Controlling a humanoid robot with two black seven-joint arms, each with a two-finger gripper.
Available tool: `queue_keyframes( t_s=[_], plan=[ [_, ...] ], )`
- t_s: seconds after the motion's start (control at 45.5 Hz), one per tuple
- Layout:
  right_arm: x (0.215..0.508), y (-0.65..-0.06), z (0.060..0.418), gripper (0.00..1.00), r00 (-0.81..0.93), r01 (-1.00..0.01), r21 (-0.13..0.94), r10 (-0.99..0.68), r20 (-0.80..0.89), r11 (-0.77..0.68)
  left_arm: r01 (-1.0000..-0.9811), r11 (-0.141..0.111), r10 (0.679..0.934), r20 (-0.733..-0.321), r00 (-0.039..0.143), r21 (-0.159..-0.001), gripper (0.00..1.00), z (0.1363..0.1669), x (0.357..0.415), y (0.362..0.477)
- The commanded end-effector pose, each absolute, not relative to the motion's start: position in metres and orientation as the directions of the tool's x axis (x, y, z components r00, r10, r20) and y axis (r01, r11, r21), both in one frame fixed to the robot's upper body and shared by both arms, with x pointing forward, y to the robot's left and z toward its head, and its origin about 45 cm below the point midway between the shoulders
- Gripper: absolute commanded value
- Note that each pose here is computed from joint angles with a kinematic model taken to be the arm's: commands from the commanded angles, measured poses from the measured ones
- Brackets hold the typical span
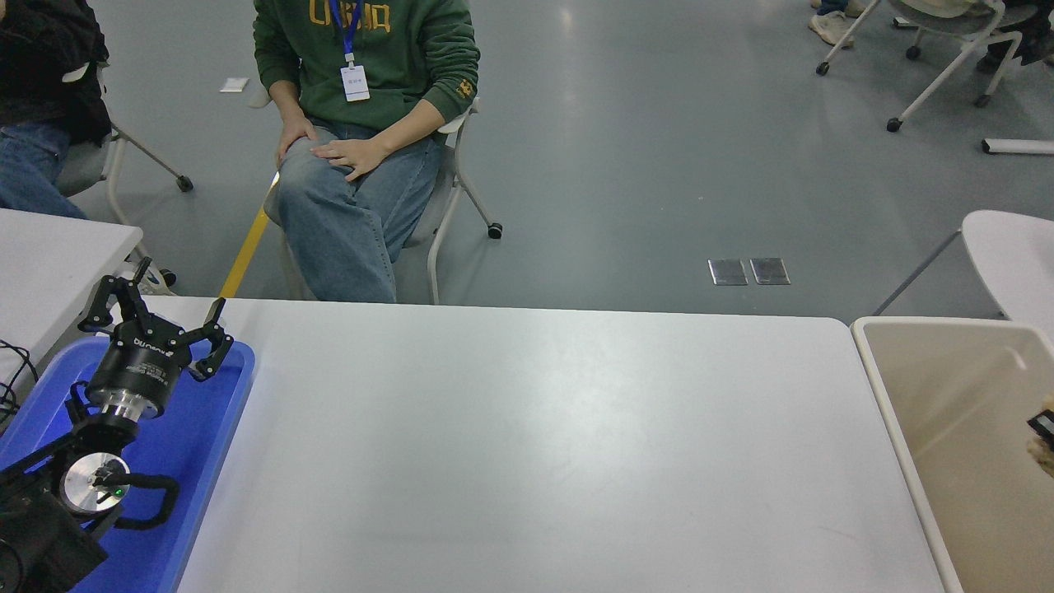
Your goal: Clean the table surface
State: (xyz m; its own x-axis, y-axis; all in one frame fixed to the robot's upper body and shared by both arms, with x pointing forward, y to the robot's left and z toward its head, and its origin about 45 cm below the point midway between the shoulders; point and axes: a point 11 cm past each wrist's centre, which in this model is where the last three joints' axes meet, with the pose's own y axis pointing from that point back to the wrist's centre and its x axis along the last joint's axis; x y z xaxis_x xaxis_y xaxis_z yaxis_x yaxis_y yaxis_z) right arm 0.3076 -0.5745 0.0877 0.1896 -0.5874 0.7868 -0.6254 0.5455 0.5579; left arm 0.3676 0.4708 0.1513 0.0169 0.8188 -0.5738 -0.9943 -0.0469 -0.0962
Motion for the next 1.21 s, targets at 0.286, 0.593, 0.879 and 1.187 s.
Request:
queue_keyframes(
  t_s=[0.286, 0.593, 0.879, 1.187],
  plan=[
    [0.307, -0.545, 0.062, 0.0, 0.124, -0.594, 0.565, -0.629, 0.767, 0.572, -0.9943, -0.047, 0.819, -0.574, 0.017, -0.096, 1.0, 0.1512, 0.3676, 0.471],
    [0.306, -0.545, 0.061, 1.0, 0.063, -0.59, 0.558, -0.655, 0.753, 0.584, -0.9943, -0.047, 0.819, -0.574, 0.017, -0.096, 1.0, 0.1512, 0.3676, 0.471],
    [0.313, -0.541, 0.064, 1.0, 0.058, -0.602, 0.555, -0.662, 0.747, 0.574, -0.9943, -0.047, 0.819, -0.574, 0.017, -0.096, 1.0, 0.1512, 0.3676, 0.471],
    [0.337, -0.54, 0.086, 1.0, -0.013, -0.644, 0.524, -0.693, 0.721, 0.558, -0.9942, -0.047, 0.819, -0.573, 0.016, -0.096, 1.0, 0.1516, 0.3675, 0.471]
  ],
)
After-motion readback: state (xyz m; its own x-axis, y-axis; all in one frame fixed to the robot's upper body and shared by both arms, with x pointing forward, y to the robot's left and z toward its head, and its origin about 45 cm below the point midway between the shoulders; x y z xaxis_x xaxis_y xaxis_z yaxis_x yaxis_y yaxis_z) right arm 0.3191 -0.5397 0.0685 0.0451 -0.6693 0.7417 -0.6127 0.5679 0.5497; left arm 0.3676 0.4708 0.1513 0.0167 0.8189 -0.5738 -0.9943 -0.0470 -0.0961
